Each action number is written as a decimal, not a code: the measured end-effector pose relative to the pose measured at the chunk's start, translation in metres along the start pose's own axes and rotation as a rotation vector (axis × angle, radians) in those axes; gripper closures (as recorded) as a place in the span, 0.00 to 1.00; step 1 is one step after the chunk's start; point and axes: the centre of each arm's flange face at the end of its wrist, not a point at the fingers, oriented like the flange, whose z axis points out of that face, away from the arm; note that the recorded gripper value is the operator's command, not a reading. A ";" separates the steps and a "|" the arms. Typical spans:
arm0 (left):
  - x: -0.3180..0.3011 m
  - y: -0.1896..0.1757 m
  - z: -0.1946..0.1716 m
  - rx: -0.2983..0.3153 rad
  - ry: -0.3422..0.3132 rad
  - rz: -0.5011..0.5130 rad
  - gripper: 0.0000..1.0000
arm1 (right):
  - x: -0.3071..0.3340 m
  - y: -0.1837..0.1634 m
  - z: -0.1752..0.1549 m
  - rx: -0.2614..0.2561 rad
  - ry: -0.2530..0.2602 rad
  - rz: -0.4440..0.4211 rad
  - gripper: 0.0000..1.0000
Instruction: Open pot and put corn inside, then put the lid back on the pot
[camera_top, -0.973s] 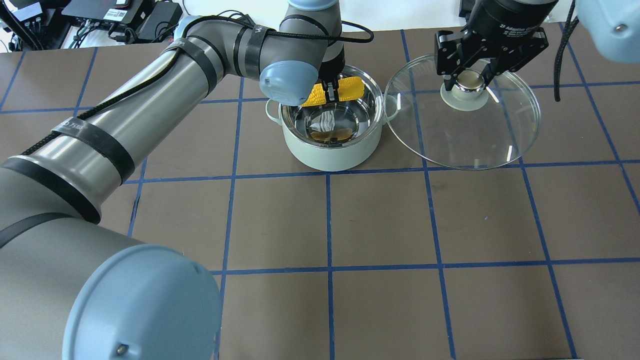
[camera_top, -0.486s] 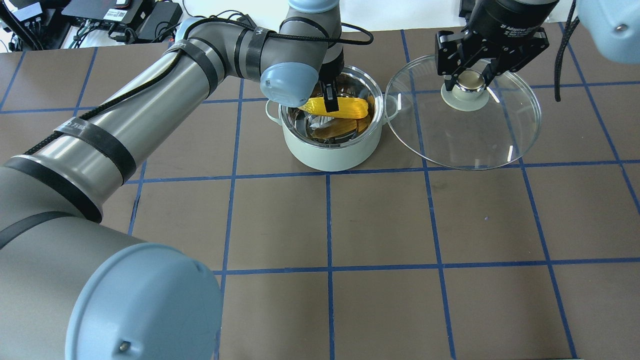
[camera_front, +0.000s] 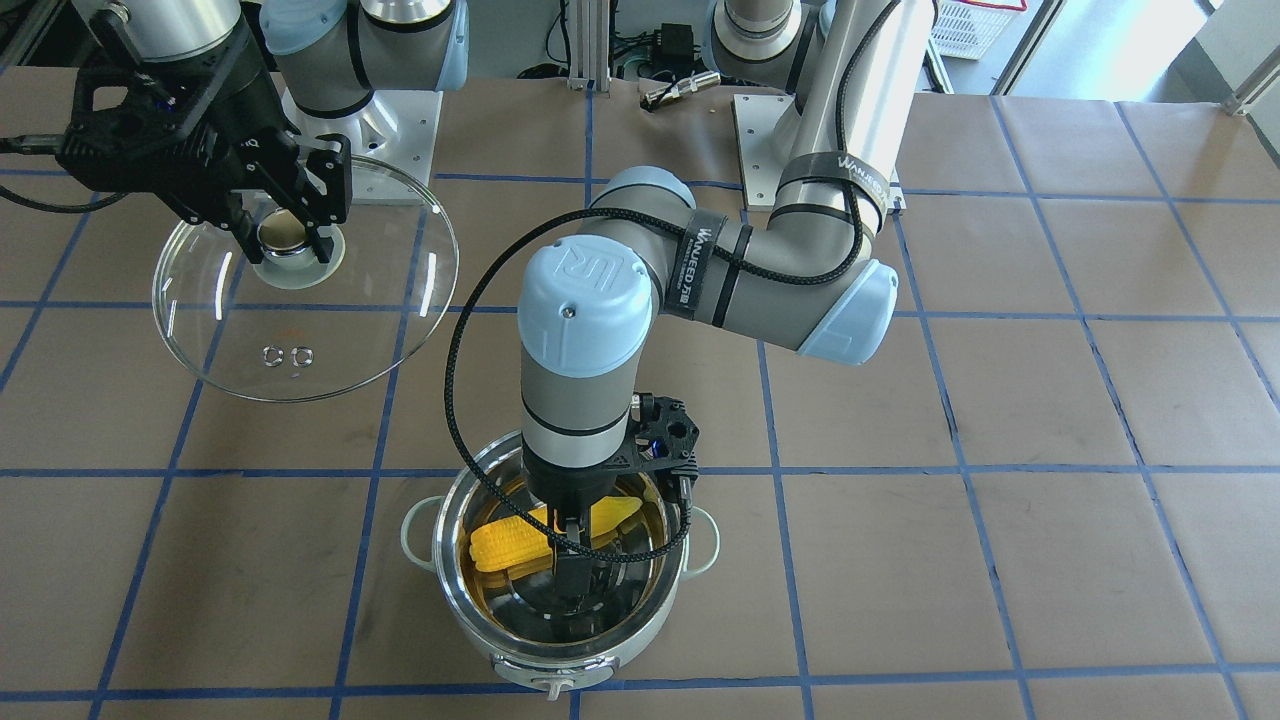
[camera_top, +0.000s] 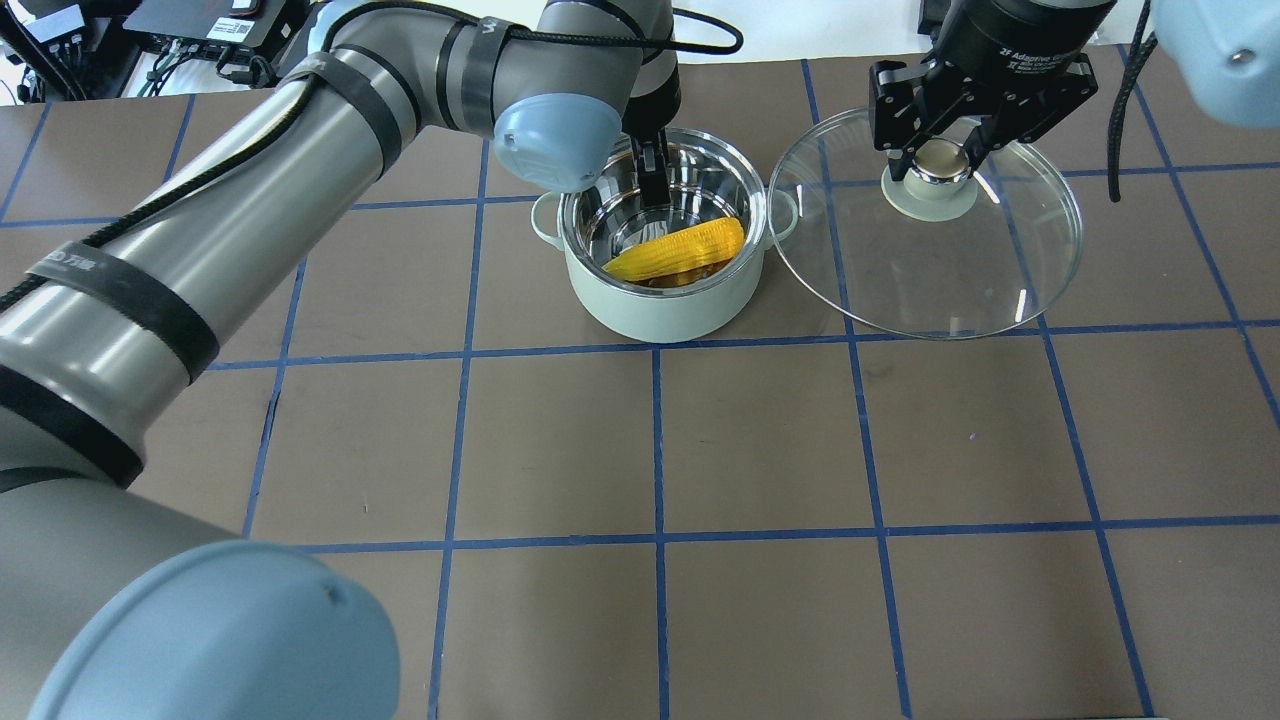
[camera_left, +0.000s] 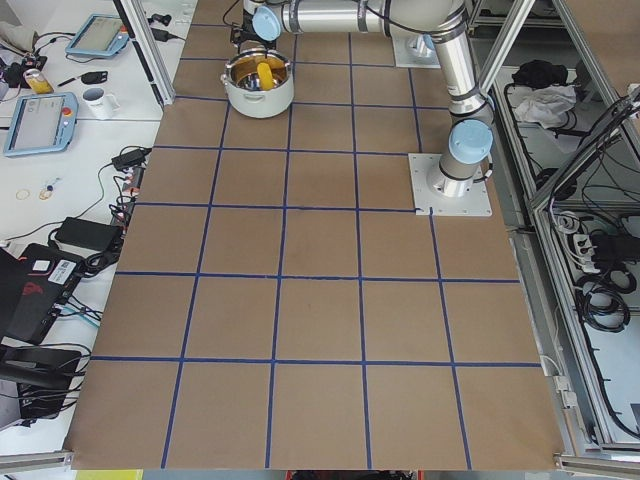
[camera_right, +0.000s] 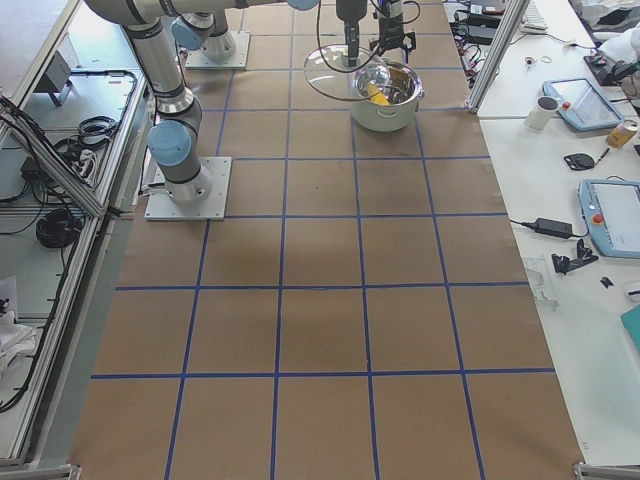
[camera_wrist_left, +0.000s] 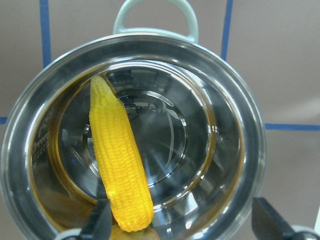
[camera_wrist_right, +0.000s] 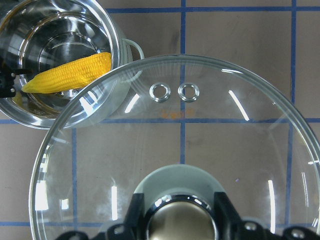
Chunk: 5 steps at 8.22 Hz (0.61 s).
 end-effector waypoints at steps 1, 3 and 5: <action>-0.003 -0.005 -0.038 -0.009 0.024 0.026 0.00 | 0.000 0.000 0.000 0.000 0.000 -0.001 0.82; -0.012 -0.027 -0.123 -0.020 0.077 0.098 0.00 | -0.004 -0.004 0.000 0.010 -0.007 -0.025 0.82; 0.000 -0.090 -0.169 0.011 0.081 0.155 0.00 | -0.031 -0.023 0.009 0.030 0.004 -0.092 0.84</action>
